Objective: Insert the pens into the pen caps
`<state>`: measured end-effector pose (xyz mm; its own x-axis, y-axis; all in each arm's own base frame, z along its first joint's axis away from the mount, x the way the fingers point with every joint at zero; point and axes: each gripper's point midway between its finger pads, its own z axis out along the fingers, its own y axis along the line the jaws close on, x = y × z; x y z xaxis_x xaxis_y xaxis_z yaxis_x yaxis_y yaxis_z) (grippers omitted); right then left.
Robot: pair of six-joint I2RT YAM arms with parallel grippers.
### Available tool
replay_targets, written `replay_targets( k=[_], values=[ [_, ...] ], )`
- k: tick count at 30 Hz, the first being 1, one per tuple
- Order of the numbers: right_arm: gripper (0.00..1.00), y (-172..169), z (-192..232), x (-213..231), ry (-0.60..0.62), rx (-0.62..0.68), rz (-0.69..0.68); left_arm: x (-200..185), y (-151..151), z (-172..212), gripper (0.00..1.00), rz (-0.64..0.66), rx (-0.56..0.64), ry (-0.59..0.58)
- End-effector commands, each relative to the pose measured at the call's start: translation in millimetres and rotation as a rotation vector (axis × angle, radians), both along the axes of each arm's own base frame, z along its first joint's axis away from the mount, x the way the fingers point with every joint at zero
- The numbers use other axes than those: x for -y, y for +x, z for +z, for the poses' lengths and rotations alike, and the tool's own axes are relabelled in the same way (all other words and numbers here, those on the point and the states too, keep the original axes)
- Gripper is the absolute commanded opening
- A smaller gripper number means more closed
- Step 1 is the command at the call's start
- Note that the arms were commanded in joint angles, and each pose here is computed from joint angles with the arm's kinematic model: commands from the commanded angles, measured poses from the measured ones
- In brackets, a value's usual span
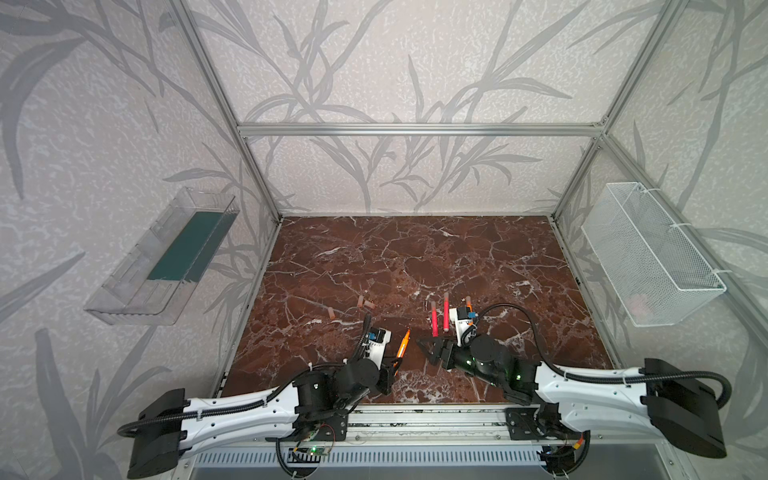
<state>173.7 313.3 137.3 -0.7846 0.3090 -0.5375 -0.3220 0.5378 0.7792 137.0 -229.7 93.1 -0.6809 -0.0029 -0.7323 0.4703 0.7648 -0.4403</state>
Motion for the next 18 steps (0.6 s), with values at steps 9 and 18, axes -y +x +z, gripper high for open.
replay_targets(
  k=[9, 18],
  values=[
    [0.59, 8, -3, -47, 0.041, -0.025, 0.041, 8, -3, 7, 0.03, -0.031, 0.021, -0.037],
    [0.43, 8, -8, -65, 0.063, -0.050, 0.062, 9, -3, 7, 0.03, -0.034, 0.024, -0.040]
  ],
)
